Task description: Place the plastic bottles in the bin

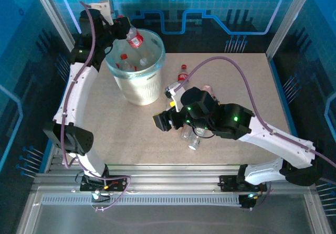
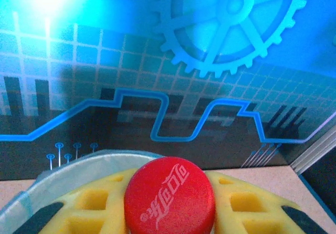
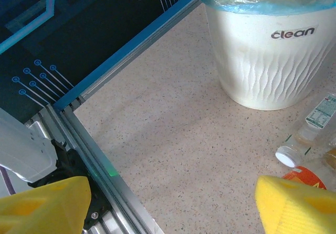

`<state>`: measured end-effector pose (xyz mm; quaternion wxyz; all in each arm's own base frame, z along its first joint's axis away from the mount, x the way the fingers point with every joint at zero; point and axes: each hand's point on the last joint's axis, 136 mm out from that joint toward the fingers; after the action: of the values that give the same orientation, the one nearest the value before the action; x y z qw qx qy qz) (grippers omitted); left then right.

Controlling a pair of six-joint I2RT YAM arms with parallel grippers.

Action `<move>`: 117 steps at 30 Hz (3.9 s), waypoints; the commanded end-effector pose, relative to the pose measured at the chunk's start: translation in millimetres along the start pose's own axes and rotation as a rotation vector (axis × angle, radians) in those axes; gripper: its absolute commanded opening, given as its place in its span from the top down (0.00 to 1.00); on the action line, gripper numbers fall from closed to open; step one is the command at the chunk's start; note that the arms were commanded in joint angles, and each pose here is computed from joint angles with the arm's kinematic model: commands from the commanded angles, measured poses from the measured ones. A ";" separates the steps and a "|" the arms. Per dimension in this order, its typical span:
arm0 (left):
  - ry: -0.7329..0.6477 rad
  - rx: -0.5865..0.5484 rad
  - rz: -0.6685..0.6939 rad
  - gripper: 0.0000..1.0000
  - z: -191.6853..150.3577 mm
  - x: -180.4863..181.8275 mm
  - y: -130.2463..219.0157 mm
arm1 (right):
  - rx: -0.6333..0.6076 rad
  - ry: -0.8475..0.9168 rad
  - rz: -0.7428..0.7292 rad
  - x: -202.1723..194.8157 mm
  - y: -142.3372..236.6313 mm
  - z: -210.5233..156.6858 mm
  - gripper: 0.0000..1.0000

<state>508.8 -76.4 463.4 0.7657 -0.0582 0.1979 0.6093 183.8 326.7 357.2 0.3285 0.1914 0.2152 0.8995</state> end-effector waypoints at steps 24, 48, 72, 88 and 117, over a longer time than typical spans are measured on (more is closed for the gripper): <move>-0.217 0.413 -0.068 1.00 -186.3 19.2 -42.2 | 0.093 -0.091 -0.054 -19.0 -9.6 -36.2 0.18; -0.163 0.356 -0.127 0.42 -124.7 -14.9 -30.8 | 0.103 -0.101 -0.081 -26.4 -2.8 -39.3 0.18; -0.309 0.229 -0.393 0.38 -169.8 -95.3 182.2 | 0.237 -0.257 -0.364 -124.2 -20.7 -77.1 0.21; -0.306 0.393 -0.485 0.36 -290.8 -75.0 206.7 | 0.363 -0.363 -0.508 -239.9 -145.5 -76.0 0.20; -0.315 0.392 -0.445 0.34 -299.7 -66.0 199.5 | 0.531 -0.533 -0.553 -352.8 -254.9 -132.9 0.25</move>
<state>234.7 -183.5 244.1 0.8960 0.1497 0.1775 0.3785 497.2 227.8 54.8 0.5540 0.4058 0.3929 0.6116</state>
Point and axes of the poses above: each hand's point on the last joint's axis, 136 mm out from that joint toward the fingers, its own y axis back along the fingers, its own x axis along the line the jaws close on, z = x × y, and after that the axes turned 3 degrees about y, right-handed
